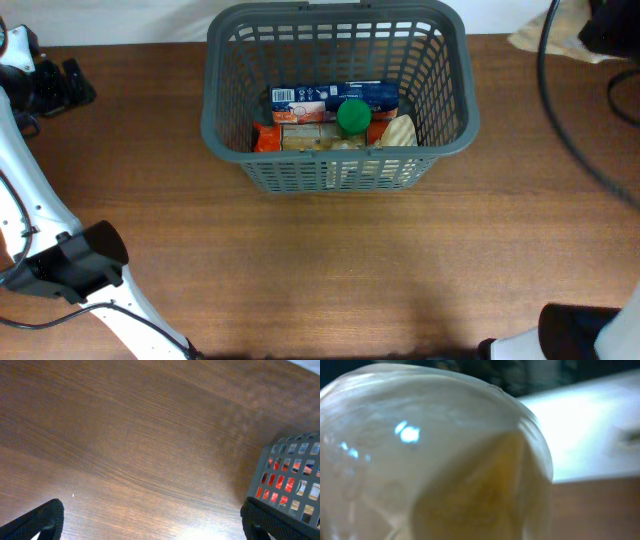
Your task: Pack container
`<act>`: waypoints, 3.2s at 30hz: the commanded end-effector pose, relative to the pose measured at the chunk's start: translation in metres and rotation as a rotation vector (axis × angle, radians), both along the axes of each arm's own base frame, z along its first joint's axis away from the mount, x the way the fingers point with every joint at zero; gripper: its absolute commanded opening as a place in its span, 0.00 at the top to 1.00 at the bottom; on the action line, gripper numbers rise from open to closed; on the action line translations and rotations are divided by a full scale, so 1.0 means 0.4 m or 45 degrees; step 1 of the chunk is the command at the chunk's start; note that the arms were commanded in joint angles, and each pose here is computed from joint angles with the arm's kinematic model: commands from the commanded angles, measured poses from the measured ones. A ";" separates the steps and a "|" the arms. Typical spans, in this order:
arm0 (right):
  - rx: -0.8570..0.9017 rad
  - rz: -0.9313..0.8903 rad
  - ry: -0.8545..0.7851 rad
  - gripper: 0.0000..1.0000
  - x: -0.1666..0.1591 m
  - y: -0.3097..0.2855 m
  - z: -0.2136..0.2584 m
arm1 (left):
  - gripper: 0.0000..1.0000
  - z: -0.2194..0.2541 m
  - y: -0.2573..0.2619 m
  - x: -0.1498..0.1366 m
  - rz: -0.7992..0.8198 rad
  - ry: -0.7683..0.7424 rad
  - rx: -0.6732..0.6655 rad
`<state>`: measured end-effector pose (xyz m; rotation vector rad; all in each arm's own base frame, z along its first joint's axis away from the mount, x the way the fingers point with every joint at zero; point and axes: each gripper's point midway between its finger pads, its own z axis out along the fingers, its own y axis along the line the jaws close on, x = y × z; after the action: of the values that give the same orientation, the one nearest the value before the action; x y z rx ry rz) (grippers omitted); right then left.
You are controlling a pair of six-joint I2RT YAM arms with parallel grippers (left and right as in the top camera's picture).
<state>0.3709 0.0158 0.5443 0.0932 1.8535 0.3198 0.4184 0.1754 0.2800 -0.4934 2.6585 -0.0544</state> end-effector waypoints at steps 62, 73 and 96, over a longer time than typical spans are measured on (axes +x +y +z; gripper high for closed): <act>-0.243 -0.139 -0.096 0.01 -0.635 -0.056 -0.107 | 0.01 0.000 -0.002 0.002 0.009 -0.004 -0.013; -0.272 -0.159 -0.011 0.01 -0.634 -0.066 -0.148 | 0.01 0.000 -0.002 0.002 0.009 -0.004 -0.013; -0.180 -0.221 -0.301 0.01 -0.340 -0.069 -0.820 | 0.01 0.000 -0.001 0.002 0.009 -0.004 -0.013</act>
<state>0.2304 -0.0142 0.2441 0.1172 1.5664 0.0484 0.4185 0.1749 0.2800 -0.4927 2.6586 -0.0581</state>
